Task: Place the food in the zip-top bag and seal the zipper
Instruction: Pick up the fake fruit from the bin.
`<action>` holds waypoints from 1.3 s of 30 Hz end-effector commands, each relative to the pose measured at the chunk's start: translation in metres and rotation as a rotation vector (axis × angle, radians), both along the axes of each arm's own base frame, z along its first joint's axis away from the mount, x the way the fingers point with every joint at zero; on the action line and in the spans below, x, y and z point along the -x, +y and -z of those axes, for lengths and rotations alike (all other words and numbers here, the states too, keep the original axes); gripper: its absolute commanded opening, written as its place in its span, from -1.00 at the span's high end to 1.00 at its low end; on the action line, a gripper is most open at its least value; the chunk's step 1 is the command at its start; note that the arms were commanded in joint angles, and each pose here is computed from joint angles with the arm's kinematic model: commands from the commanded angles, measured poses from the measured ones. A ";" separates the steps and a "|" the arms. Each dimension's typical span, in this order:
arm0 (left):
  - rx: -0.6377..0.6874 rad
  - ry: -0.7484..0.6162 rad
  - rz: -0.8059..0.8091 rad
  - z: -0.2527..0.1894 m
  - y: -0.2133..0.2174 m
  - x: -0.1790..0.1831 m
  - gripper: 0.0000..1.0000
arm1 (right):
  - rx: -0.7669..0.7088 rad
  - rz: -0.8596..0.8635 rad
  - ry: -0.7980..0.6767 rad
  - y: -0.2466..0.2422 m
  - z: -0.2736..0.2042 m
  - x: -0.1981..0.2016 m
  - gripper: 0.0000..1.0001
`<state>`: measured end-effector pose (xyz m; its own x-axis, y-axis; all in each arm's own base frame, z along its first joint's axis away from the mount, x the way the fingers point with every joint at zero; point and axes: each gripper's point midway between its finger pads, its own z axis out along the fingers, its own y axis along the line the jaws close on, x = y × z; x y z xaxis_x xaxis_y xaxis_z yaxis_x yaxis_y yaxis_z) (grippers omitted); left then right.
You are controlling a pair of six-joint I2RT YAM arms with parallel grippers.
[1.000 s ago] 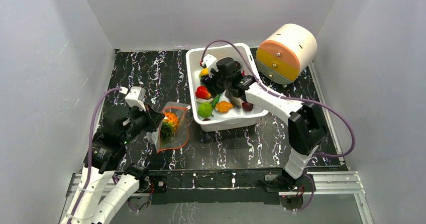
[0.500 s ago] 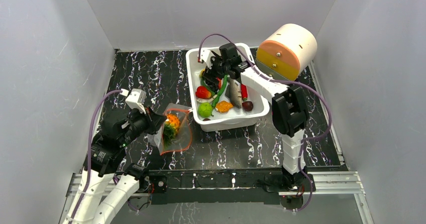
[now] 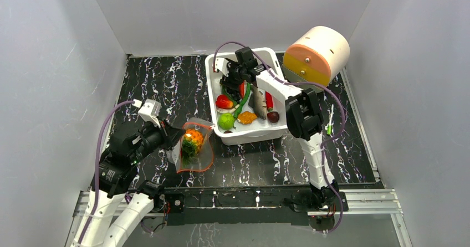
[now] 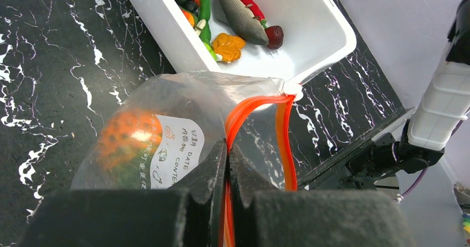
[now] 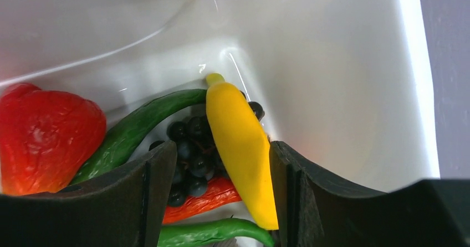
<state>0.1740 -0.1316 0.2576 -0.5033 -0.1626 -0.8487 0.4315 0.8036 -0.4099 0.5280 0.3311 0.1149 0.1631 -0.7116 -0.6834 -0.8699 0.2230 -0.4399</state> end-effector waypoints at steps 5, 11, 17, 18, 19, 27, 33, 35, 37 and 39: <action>0.013 -0.030 0.020 -0.006 -0.004 -0.001 1.00 | 0.048 -0.036 -0.130 0.004 -0.008 -0.028 -0.17; -0.005 -0.029 0.029 -0.008 -0.005 -0.007 1.00 | 0.077 -0.036 -0.146 0.000 -0.004 -0.033 -0.06; -0.010 -0.025 0.014 -0.011 -0.003 -0.008 1.00 | 0.084 -0.040 -0.135 -0.002 -0.001 -0.033 0.26; -0.008 -0.027 0.008 -0.012 -0.003 -0.008 1.00 | 0.086 -0.040 -0.133 -0.003 -0.002 -0.032 0.27; -0.008 -0.028 0.002 -0.012 -0.002 -0.008 1.00 | 0.086 -0.040 -0.135 -0.003 -0.003 -0.031 0.28; 0.028 0.004 -0.016 -0.016 -0.003 -0.007 1.00 | 0.067 -0.024 -0.138 -0.010 -0.025 -0.019 0.45; 0.036 0.005 -0.041 -0.018 -0.001 -0.011 1.00 | -0.023 0.028 -0.200 -0.016 -0.077 -0.008 0.55; 0.031 0.016 -0.055 -0.017 0.000 -0.012 1.00 | -0.054 0.038 -0.212 -0.017 -0.091 -0.002 0.55; 0.030 0.025 -0.058 -0.018 0.000 -0.012 1.00 | -0.081 0.044 -0.212 -0.020 -0.103 0.007 0.56; 0.039 0.032 -0.053 -0.022 -0.001 -0.011 1.00 | -0.114 0.047 -0.193 -0.021 -0.114 0.019 0.56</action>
<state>0.1844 -0.1323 0.2569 -0.5453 -0.1943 -0.8155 0.3712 0.8163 -0.4426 0.5164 0.3079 0.1466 0.1966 -0.7397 -0.6435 -0.8264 0.2282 -0.5148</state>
